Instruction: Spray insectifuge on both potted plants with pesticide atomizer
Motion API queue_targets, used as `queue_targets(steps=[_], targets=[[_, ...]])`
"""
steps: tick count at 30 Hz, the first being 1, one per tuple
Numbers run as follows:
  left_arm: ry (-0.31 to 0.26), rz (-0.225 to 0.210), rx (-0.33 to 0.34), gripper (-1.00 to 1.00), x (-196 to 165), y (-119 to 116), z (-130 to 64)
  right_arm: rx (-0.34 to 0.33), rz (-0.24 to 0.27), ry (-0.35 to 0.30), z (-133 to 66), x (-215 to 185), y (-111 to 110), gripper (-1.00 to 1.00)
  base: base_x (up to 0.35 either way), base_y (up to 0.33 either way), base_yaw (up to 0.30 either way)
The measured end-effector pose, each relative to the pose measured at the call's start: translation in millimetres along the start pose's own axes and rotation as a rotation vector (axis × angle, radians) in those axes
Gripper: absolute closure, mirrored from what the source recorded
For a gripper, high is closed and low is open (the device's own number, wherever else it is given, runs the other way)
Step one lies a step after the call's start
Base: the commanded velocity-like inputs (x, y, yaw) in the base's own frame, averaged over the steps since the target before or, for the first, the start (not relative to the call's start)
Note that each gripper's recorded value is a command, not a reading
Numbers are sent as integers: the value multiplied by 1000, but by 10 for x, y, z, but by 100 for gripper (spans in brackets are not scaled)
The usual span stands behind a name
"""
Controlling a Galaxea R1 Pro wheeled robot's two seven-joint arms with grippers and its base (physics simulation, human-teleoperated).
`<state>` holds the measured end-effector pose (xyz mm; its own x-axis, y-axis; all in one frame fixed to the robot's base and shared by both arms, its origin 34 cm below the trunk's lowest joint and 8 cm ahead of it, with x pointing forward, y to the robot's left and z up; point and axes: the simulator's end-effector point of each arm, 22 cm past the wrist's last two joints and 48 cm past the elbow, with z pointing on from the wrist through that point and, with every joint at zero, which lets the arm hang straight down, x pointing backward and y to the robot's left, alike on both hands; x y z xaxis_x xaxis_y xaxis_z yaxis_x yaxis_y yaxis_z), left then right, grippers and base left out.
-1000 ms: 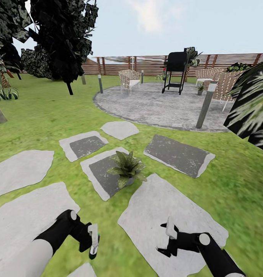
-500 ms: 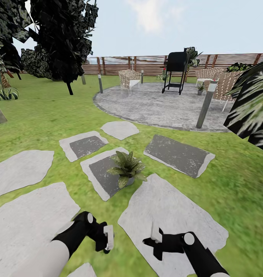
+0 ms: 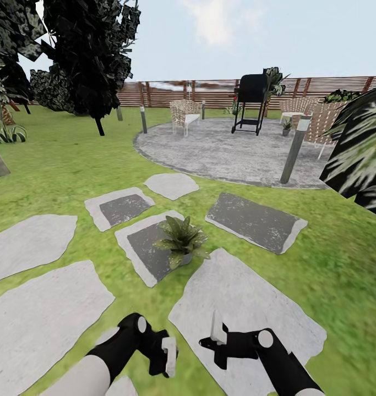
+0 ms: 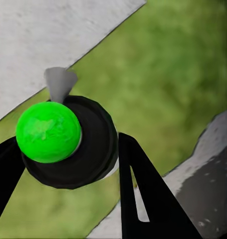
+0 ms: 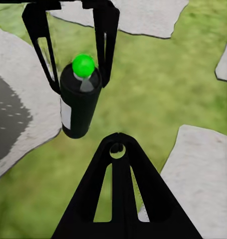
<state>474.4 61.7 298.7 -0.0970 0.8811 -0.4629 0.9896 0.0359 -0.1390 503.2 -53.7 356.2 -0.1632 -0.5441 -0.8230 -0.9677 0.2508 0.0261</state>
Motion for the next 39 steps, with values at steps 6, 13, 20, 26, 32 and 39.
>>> queue_targets(steps=[6, 13, 20, 26, 32, 39], targets=[[-21, 5, 6, 100, -135, -42, 44, 1, -1, 0, 1, -4, -4, 100, 0, 0, 0], [-36, 7, -5, 100, -235, -22, 57, 2, -1, 0, 0, -4, -5, 100, 0, 0, 0], [-49, 6, -61, 100, -326, 85, 86, 1, -1, -2, 6, -12, -2, 100, 0, 0, 0], [-58, 6, -60, 100, -380, 78, 95, -2, -1, -10, 41, -57, 18, 100, 0, 0, 0], [-69, 11, -56, 100, -470, 58, 114, -5, -1, -16, 68, -90, 33, 100, 0, 0, 0], [-72, 13, -51, 100, -491, 45, 119, -5, 0, -17, 72, -96, 35, 100, 0, 0, 0]])
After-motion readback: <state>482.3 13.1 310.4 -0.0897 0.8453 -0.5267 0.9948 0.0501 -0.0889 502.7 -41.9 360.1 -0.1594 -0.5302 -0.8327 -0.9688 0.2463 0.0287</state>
